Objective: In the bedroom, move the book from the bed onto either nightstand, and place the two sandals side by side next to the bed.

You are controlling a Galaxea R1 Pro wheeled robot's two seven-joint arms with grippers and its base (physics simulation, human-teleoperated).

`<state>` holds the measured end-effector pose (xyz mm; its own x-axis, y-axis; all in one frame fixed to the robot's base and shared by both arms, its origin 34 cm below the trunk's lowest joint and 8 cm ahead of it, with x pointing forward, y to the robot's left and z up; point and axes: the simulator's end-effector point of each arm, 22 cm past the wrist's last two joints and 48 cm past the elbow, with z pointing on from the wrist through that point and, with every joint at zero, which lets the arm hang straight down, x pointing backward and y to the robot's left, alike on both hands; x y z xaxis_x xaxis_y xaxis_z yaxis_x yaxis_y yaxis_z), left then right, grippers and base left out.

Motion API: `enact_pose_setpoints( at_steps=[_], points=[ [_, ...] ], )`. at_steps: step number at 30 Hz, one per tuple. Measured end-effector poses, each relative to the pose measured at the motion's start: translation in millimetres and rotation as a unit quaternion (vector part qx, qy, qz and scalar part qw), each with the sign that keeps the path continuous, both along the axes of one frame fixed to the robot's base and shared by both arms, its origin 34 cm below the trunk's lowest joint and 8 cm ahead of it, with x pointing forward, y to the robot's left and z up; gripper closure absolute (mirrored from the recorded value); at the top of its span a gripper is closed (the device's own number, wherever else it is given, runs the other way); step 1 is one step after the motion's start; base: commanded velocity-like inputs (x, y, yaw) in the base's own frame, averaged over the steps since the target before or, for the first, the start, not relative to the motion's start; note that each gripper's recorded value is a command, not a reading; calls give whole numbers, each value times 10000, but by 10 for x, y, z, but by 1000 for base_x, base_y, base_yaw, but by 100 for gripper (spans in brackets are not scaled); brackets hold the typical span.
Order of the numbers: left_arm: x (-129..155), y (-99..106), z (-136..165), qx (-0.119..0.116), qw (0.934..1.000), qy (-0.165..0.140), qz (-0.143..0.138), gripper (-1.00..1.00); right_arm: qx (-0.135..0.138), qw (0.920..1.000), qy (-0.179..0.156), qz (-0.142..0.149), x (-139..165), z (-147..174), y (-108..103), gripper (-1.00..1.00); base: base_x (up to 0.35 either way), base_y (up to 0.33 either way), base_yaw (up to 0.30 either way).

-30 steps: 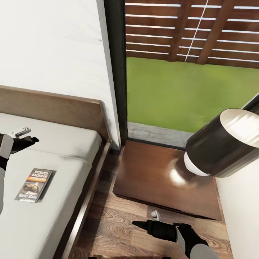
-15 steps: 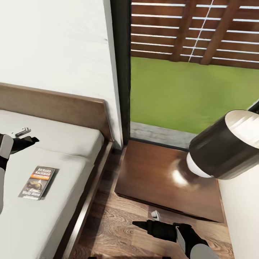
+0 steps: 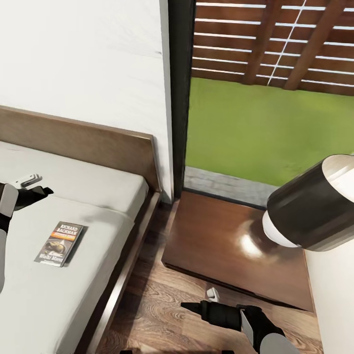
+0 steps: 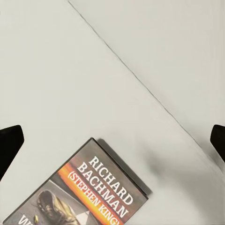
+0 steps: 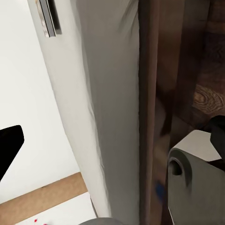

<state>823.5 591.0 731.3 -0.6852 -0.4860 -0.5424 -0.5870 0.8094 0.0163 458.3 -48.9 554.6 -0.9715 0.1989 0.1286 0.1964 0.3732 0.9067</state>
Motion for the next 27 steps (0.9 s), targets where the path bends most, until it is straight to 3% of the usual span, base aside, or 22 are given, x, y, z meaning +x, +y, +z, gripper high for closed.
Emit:
enact_pose_setpoints(
  at_steps=[27],
  points=[
    [-29,23,-244,50,9999,94,18,-100,0,9998,179,2,-113,-112,0,-100,0,0,0]
  ],
)
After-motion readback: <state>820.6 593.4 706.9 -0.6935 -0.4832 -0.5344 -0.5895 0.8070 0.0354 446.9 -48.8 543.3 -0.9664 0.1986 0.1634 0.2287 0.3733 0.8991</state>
